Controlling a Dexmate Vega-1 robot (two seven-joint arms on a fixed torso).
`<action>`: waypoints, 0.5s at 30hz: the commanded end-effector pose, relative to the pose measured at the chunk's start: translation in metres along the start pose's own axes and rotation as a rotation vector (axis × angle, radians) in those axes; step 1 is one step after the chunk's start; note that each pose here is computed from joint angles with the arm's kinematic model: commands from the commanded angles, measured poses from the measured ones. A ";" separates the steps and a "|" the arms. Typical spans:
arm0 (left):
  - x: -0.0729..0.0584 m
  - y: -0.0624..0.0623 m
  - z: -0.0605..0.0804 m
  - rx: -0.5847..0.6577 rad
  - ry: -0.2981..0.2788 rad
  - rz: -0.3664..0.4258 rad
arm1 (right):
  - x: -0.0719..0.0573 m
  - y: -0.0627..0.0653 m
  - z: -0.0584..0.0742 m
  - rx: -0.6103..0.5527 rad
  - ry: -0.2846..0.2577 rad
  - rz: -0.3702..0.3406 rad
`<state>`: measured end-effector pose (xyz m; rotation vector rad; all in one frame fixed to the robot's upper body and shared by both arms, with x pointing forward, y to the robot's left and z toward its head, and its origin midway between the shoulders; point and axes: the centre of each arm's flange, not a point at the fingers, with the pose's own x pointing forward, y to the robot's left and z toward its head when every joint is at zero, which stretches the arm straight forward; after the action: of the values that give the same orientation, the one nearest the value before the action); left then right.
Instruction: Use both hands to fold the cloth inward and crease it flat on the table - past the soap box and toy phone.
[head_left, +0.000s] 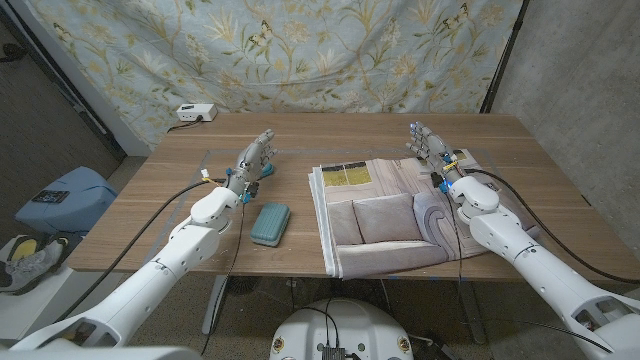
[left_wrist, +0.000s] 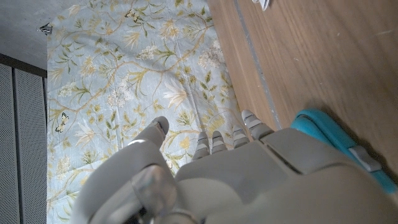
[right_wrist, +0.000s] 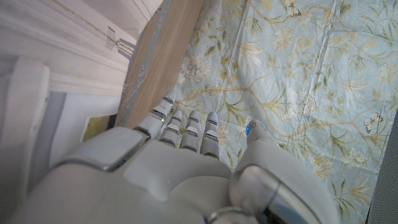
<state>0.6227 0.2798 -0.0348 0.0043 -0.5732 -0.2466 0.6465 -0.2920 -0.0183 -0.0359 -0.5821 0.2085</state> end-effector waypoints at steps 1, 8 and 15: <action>-0.012 -0.006 0.014 0.014 0.000 -0.037 | 0.001 0.005 0.004 -0.027 0.000 0.010; -0.019 -0.012 0.025 0.062 -0.010 -0.060 | 0.006 0.008 0.001 -0.019 -0.003 0.013; -0.026 -0.018 0.024 0.104 -0.014 -0.068 | 0.013 0.007 0.000 -0.015 -0.017 0.015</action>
<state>0.5971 0.2752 -0.0283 0.0677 -0.5855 -0.2805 0.6492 -0.2854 -0.0155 -0.0588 -0.5865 0.2131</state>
